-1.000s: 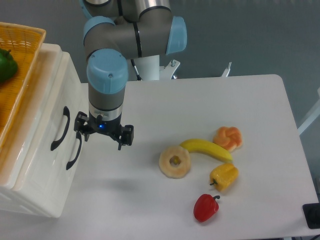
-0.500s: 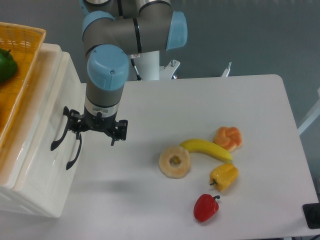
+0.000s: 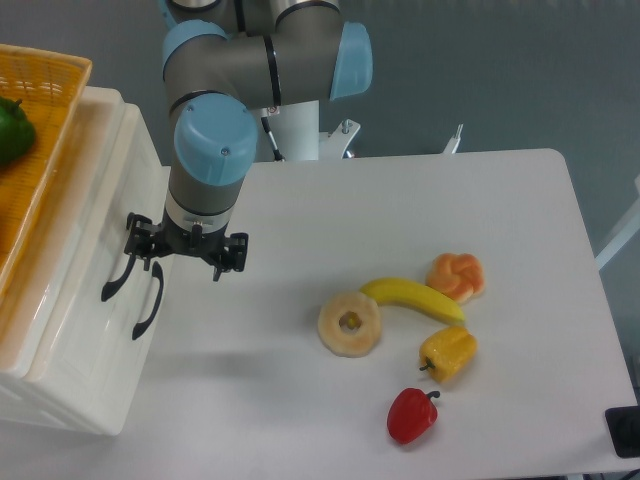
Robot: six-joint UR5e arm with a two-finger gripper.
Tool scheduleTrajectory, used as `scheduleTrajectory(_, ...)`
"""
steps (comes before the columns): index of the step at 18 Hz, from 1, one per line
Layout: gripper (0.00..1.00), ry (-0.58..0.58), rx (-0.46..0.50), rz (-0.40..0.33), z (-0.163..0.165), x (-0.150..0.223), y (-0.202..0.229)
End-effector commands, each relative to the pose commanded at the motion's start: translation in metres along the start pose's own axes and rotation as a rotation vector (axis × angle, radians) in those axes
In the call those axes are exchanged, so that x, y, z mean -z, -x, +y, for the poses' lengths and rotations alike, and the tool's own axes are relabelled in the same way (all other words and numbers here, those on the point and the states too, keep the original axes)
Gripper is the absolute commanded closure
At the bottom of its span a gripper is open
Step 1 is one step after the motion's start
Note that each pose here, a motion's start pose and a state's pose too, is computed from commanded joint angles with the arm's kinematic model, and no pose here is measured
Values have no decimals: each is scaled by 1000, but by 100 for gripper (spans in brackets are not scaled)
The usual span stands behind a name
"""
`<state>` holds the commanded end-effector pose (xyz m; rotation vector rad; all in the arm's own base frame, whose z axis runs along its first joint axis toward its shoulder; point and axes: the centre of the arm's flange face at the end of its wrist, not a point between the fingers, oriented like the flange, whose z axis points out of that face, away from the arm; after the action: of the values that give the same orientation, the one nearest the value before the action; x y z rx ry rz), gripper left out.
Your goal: Slide open the top white drawer
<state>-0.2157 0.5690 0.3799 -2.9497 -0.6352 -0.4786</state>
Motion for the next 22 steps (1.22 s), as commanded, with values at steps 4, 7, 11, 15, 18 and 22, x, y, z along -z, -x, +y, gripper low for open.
scheduleTrajectory(4, 0, -14, -4, 14, -2, 5, -2)
scheduleTrajectory(7, 0, -24, -4, 26, -4, 7, -2)
scheduleTrajectory(11, 0, -23, -12, 35, -5, 5, -7)
scheduleTrajectory(15, 0, -25, -14, 49, -4, 6, -8)
scheduleTrajectory(18, 0, -26, -16, 52, -5, 6, -9)
scheduleTrajectory(22, 0, -21, -16, 53, -4, 4, -9)
